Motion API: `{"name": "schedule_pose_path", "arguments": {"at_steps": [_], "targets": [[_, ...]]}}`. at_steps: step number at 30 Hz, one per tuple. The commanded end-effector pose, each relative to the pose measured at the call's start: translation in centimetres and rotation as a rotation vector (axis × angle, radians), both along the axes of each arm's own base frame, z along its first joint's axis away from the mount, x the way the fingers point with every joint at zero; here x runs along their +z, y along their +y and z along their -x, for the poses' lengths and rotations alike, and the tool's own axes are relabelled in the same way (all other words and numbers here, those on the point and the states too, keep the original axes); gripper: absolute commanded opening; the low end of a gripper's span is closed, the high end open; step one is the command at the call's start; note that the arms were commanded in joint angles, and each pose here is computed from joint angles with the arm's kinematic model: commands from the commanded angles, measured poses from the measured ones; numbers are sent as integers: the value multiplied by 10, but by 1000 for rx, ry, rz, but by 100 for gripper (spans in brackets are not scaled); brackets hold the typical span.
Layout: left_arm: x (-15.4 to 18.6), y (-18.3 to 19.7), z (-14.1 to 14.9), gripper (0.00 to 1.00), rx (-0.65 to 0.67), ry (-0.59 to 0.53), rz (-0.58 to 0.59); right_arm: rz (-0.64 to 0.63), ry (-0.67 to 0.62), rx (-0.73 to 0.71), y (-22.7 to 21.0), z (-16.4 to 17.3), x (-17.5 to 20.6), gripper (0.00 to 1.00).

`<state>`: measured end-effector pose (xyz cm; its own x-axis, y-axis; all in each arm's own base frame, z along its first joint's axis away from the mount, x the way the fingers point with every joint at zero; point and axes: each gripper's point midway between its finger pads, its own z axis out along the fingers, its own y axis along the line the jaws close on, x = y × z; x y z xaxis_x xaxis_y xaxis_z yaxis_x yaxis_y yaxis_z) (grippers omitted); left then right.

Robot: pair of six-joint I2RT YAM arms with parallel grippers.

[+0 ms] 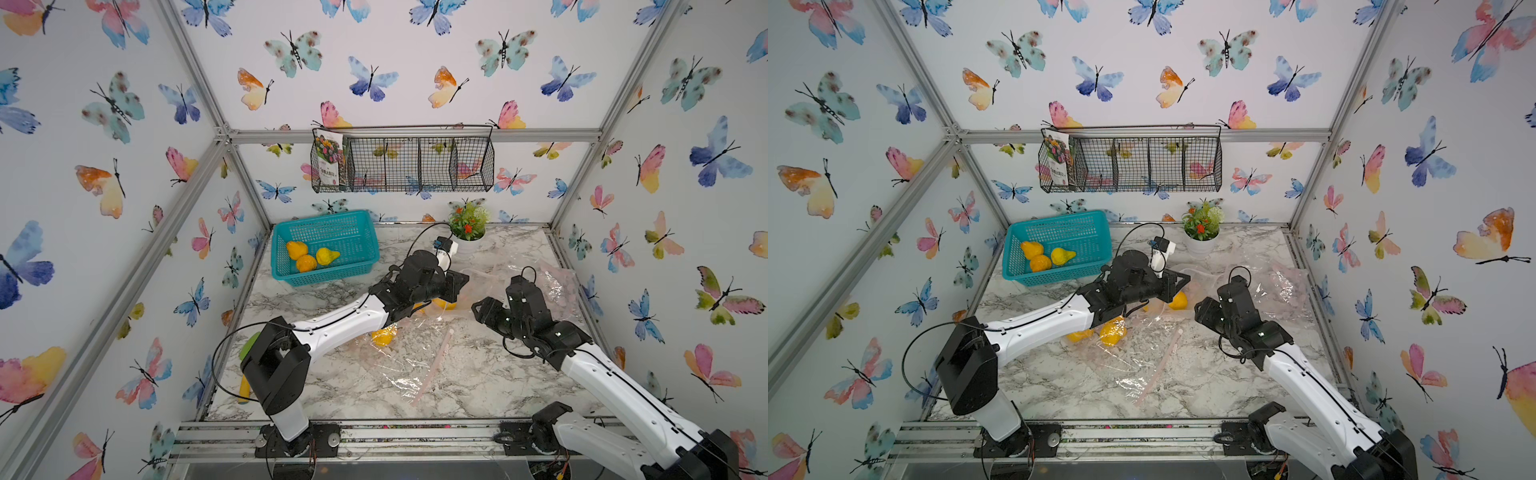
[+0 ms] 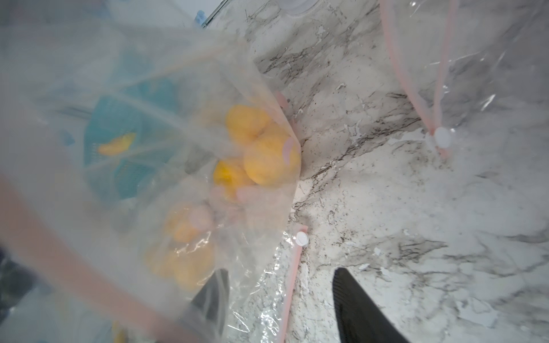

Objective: Open the zip-top bag and take out the pear
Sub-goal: Open the zipper of the food storage bag at the center of the board.

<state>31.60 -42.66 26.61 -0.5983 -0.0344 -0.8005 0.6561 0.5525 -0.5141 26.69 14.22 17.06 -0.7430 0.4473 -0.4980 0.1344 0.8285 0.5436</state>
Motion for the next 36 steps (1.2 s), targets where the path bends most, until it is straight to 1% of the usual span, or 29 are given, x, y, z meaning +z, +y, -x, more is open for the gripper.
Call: {"name": "schedule_pose_path", "arguments": {"at_steps": [1,7,9,12,14,16,19,22,24,26,27,31,33,35,36], "targets": [[40,33,-25,0,96,-101,-20,100,27,-2,-16,11,-3,46],[65,54,-36,0,143,-155,-13,144,-2,0,-24,13,7,12],[68,58,-37,0,152,-163,-11,148,-17,-1,-25,12,15,4],[73,52,-30,0,102,-158,21,172,-84,-18,-29,3,43,2],[75,44,-26,0,56,-140,29,211,-161,-41,-36,-5,75,3],[76,41,-23,0,34,-120,23,262,-245,-66,-44,-14,116,2],[77,44,-22,0,41,-115,13,317,-347,-70,-48,-25,170,2],[68,53,-21,0,72,-109,0,330,-410,-12,-36,-34,198,3],[57,58,-19,0,83,-90,-11,313,-416,49,-22,-40,197,2],[40,62,-16,0,91,-56,-28,288,-395,116,-6,-45,181,2],[27,65,-14,2,96,-30,-42,267,-373,156,4,-47,169,2],[-32,78,-5,15,123,65,-100,175,-257,292,39,-48,113,2],[-60,82,1,17,115,109,-125,148,-200,333,49,-47,86,2],[-78,89,6,21,118,138,-159,125,-160,369,59,-45,68,2],[-82,96,8,24,132,141,-174,113,-154,383,64,-44,64,3]]}}
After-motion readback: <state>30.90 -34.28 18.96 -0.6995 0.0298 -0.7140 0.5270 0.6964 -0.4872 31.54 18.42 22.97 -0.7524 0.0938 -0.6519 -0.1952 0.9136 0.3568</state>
